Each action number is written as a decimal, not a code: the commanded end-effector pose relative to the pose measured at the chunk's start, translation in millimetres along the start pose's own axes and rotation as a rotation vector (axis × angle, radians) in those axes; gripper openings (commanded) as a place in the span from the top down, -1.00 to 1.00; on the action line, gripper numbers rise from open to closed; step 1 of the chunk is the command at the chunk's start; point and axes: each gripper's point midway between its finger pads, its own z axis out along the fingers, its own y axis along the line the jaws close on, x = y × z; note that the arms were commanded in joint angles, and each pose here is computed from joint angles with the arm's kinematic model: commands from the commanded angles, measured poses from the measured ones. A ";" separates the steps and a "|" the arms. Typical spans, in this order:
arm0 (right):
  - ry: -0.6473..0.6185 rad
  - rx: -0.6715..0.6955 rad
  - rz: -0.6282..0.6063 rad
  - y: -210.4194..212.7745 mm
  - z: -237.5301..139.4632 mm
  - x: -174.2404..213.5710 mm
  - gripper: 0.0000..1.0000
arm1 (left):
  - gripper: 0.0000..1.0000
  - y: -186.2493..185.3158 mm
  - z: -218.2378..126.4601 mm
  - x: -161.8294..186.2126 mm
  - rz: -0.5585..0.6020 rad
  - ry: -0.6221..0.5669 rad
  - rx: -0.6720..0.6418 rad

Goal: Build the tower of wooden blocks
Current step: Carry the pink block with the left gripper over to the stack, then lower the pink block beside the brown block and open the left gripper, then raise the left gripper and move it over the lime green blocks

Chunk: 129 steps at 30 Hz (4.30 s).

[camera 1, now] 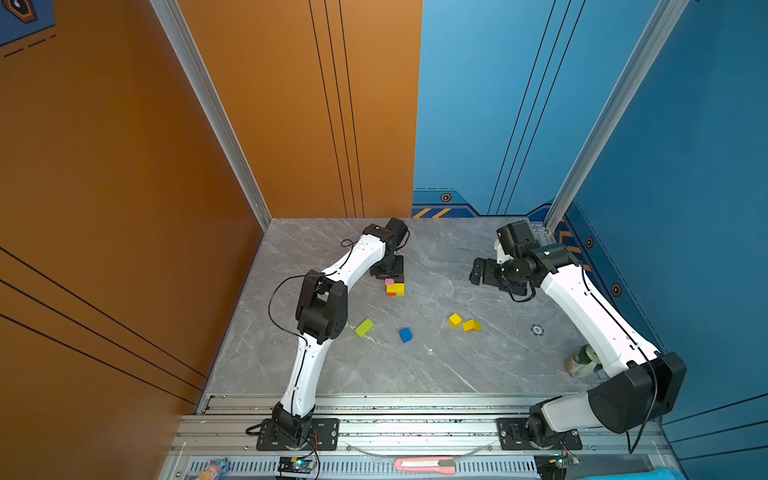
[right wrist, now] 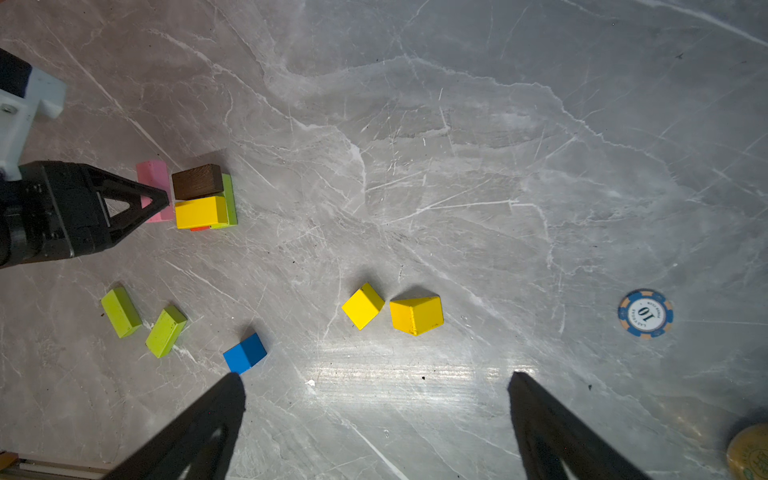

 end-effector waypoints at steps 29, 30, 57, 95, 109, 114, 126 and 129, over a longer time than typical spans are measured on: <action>0.014 0.035 0.032 -14.7 -8.3 14.7 -1.00 | 0.50 -4.3 15.0 12.7 0.041 0.069 -0.002; 0.015 0.037 0.033 -15.2 -8.0 15.5 -1.00 | 0.50 -4.3 14.6 13.1 0.041 0.069 -0.003; 0.013 0.041 0.046 -17.4 -9.0 19.7 -1.00 | 0.00 -9.7 5.1 9.4 0.027 0.061 0.036; 0.001 0.053 0.045 -24.6 -11.6 25.1 -1.00 | 0.14 11.8 4.9 5.1 -0.028 0.073 -0.059; -0.014 0.011 0.025 -9.1 -12.4 18.2 -1.00 | -0.08 15.2 -78.6 -8.2 -0.038 -0.072 0.014; -0.015 -0.009 -0.013 9.5 -10.9 17.3 -1.00 | -0.16 38.8 -101.3 3.9 -0.054 -0.097 -0.021; 0.016 -0.075 -0.124 69.6 1.5 30.3 -1.00 | -0.24 87.4 -111.4 73.4 -0.069 -0.097 -0.002; 0.031 -0.100 -0.153 84.9 4.8 36.4 -1.00 | -0.26 84.7 -105.7 93.1 -0.026 -0.089 0.048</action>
